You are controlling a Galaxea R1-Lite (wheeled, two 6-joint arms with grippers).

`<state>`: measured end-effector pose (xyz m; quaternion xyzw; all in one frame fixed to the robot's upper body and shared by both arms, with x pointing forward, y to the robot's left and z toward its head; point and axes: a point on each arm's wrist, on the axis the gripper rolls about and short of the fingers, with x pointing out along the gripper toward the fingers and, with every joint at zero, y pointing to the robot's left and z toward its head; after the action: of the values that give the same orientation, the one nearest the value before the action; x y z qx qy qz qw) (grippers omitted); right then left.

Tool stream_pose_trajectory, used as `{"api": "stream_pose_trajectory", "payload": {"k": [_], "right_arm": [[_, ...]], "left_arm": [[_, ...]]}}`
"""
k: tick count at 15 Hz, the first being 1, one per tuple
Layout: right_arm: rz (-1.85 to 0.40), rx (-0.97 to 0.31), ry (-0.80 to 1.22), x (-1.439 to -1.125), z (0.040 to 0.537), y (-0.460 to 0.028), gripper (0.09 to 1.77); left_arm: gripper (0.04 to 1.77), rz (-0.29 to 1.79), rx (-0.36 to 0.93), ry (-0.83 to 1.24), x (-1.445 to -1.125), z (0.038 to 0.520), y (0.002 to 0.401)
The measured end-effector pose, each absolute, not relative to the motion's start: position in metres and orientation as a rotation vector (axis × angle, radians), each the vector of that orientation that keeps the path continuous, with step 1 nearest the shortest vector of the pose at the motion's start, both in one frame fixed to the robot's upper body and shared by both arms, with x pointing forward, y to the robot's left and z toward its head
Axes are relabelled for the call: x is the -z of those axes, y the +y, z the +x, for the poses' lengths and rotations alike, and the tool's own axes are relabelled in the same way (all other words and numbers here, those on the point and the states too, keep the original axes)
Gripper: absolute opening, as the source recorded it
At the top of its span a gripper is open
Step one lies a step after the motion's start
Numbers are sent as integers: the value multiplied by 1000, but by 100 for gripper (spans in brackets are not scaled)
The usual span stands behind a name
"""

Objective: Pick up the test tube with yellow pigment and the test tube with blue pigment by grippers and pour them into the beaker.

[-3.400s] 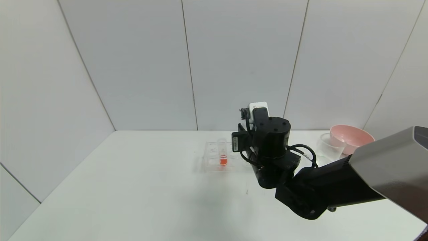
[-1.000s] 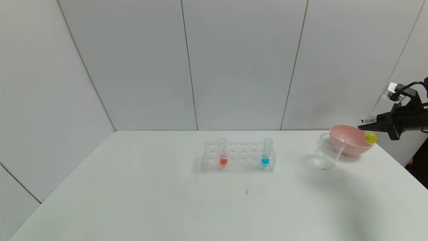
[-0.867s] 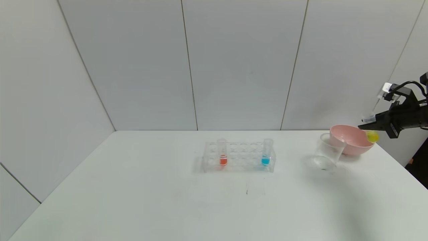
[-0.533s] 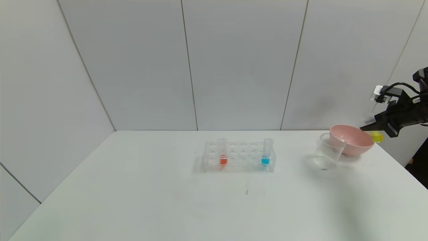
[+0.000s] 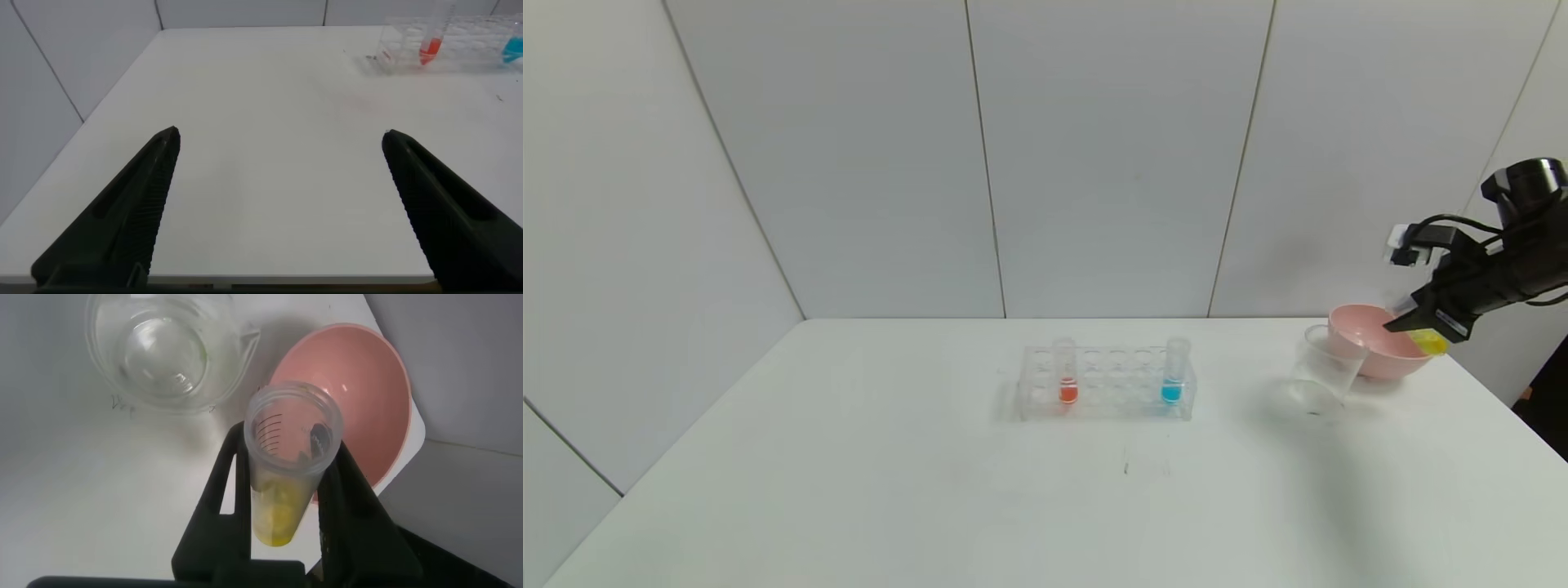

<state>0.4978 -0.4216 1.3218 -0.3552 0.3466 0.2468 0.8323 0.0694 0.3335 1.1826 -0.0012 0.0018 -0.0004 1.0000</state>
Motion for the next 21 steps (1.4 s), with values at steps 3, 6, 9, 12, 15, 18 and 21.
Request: {"api": "stream_pose_trajectory", "payload": {"k": [3, 6, 9, 12, 15, 18, 21], "right_arm": [[-803, -490, 795, -1328, 493, -408, 53], [-843, -463, 837, -1332, 489, -398, 53], [-880, -435, 863, -1333, 490, -388, 53], [-919, -405, 905, -1331, 491, -379, 53], [-946, -376, 933, -1327, 494, -371, 53], [-971, -355, 958, -1323, 497, -367, 53], [-1000, -333, 987, -1318, 500, -362, 53]], "left_arm": [[176, -3, 0, 4, -1183, 69, 334], [176, -3, 0, 4, -1183, 69, 334], [176, -3, 0, 4, -1183, 69, 334], [176, -3, 0, 4, -1183, 69, 334], [176, -3, 1, 4, -1183, 69, 334], [176, -3, 0, 4, -1183, 69, 334], [176, -3, 1, 4, -1183, 69, 334]]}}
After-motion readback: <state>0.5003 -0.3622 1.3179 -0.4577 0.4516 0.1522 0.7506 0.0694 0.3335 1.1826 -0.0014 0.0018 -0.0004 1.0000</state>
